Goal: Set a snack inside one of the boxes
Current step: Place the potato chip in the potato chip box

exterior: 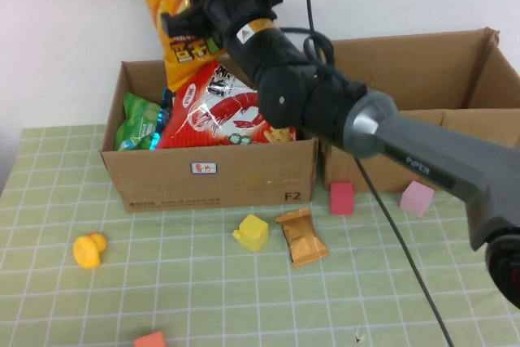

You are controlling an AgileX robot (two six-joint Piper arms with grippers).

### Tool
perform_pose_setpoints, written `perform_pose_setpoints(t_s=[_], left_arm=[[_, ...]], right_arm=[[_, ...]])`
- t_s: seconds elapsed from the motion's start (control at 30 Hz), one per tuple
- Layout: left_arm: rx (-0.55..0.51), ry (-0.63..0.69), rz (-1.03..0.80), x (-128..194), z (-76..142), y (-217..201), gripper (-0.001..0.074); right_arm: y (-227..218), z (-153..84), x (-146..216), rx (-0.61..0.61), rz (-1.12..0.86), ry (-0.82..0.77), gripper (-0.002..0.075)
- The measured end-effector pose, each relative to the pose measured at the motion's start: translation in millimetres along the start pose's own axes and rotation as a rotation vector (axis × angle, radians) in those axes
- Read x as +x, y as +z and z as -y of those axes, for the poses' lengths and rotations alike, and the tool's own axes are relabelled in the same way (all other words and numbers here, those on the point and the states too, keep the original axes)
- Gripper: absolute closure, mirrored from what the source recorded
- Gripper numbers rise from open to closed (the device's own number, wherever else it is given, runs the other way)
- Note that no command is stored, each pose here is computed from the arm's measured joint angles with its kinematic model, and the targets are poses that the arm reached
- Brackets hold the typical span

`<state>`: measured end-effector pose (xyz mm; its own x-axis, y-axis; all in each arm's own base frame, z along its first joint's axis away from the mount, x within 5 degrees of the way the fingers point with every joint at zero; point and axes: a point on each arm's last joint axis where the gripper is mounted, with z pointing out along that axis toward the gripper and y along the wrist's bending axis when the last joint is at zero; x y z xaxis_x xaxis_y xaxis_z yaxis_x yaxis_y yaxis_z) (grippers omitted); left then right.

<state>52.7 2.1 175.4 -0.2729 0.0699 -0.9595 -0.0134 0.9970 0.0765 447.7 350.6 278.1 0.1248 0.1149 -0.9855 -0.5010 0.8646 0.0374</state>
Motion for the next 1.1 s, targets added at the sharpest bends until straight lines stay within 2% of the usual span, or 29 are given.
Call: perform_pose_setpoints(t_s=[0.33, 0.57, 0.8, 1.1], left_arm=[[0.000, 0.000, 0.000, 0.0, 0.0, 0.0, 0.0738], [0.000, 0.000, 0.000, 0.0, 0.0, 0.0, 0.0738], [0.000, -0.002, 0.000, 0.0, 0.0, 0.0, 0.0738], [0.000, -0.002, 0.000, 0.0, 0.0, 0.0, 0.0737]], right_arm=[[4.0, 15.5, 25.9, -0.021, -0.158, 0.010, 0.0576], [1.8, 27.4, 40.6, -0.084, -0.364, -0.012, 0.0643], [-6.8, 20.2, 57.1, -0.180, -0.569, -0.011, 0.0703], [-10.6, 16.6, 59.3, -0.223, -0.648, -0.007, 0.0715]])
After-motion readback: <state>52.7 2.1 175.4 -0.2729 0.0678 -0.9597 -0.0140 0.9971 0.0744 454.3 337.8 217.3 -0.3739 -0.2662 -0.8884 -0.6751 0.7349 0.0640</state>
